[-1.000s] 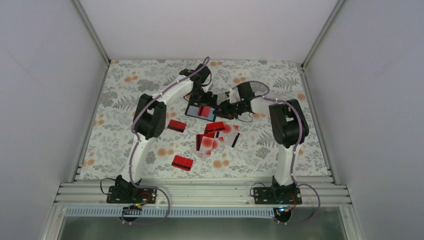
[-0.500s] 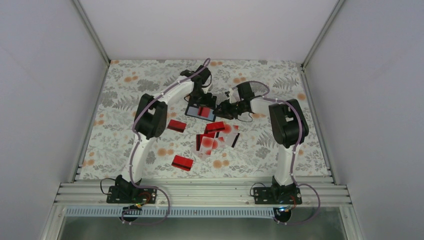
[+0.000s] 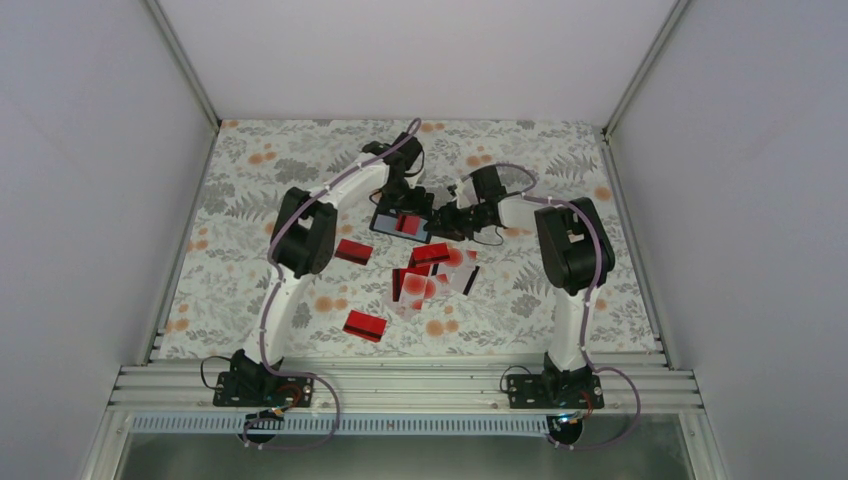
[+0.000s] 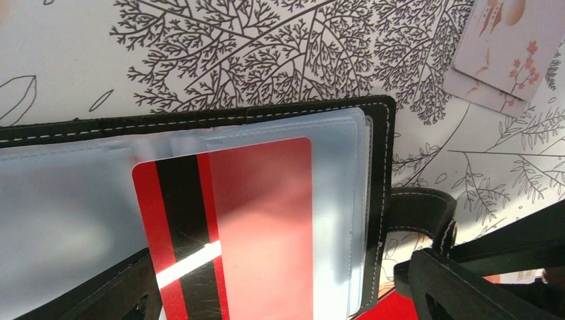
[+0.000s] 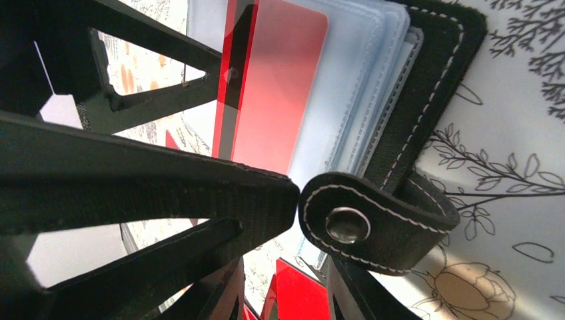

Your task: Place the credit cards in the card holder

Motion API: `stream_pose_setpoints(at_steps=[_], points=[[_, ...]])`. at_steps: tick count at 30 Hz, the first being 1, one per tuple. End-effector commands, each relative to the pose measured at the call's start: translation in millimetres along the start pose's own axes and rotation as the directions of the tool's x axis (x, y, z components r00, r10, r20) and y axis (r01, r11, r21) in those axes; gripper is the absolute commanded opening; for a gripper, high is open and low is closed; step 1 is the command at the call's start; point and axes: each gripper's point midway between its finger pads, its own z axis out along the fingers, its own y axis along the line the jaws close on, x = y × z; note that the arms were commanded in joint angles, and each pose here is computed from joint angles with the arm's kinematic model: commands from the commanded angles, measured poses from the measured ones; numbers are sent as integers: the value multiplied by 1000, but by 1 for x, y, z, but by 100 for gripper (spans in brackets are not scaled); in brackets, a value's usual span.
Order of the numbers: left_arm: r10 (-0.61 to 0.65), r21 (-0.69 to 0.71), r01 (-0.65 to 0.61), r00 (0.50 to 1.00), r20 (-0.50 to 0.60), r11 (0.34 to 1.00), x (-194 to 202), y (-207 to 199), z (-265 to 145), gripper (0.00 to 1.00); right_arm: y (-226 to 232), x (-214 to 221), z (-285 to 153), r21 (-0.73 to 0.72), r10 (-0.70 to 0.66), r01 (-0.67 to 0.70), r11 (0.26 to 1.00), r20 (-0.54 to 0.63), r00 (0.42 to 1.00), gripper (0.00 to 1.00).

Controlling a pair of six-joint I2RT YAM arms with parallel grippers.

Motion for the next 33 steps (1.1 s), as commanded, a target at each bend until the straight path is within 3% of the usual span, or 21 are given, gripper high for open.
stream_pose_setpoints(at_steps=[1,17,33], points=[[6,32,-4,999,-35,999,6,-16,9,90,2,-5,10,-10,-29,29,1000,4,1000,31],[-59,37,62,995,-84,997,12,-31,16,90,-4,-3,17,-14,-26,26,1000,2,1000,30],[-57,154,79,988,-141,985,21,-65,28,95,7,-11,13,-35,-55,55,998,15,998,30]])
